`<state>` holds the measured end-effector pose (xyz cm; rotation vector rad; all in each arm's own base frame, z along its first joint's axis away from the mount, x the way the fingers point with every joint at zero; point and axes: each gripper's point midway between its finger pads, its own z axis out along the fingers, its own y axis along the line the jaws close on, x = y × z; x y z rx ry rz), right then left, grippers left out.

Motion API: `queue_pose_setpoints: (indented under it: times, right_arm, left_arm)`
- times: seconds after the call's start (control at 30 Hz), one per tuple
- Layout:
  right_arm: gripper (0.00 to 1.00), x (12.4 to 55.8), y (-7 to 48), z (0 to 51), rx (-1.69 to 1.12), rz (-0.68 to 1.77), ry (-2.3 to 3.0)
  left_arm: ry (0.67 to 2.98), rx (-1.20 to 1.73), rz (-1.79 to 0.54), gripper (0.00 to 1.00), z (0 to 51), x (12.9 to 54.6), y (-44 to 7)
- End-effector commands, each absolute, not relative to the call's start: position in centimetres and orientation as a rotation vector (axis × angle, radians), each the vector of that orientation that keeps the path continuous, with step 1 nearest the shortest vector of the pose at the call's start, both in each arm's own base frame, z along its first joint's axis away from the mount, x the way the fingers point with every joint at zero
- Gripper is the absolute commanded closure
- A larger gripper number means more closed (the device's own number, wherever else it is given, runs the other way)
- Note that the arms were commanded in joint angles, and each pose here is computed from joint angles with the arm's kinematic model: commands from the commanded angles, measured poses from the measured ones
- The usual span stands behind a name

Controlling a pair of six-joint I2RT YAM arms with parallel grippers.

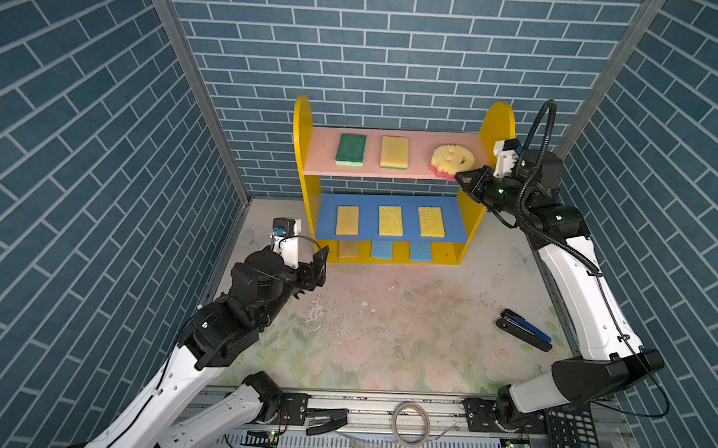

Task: Place and organize the cleaning sponges onto the shelf
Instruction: 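Open the right gripper and push the sponge flat on the pink shelf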

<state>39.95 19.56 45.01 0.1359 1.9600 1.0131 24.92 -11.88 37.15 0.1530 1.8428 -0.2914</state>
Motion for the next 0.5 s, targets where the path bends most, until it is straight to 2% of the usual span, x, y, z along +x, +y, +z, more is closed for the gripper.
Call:
queue_pose_setpoints:
  times: [0.0,0.47]
  right_arm:
    - [1.0,40.8,19.4,44.4,0.17,1.042,1.958]
    - [1.0,43.4,19.9,44.3,0.193,1.12,1.951]
  left_arm:
    - [1.837,0.156,-0.284,0.18,37.4,25.2,-11.9]
    - [1.84,0.163,-0.302,0.18,37.6,25.7,-12.6]
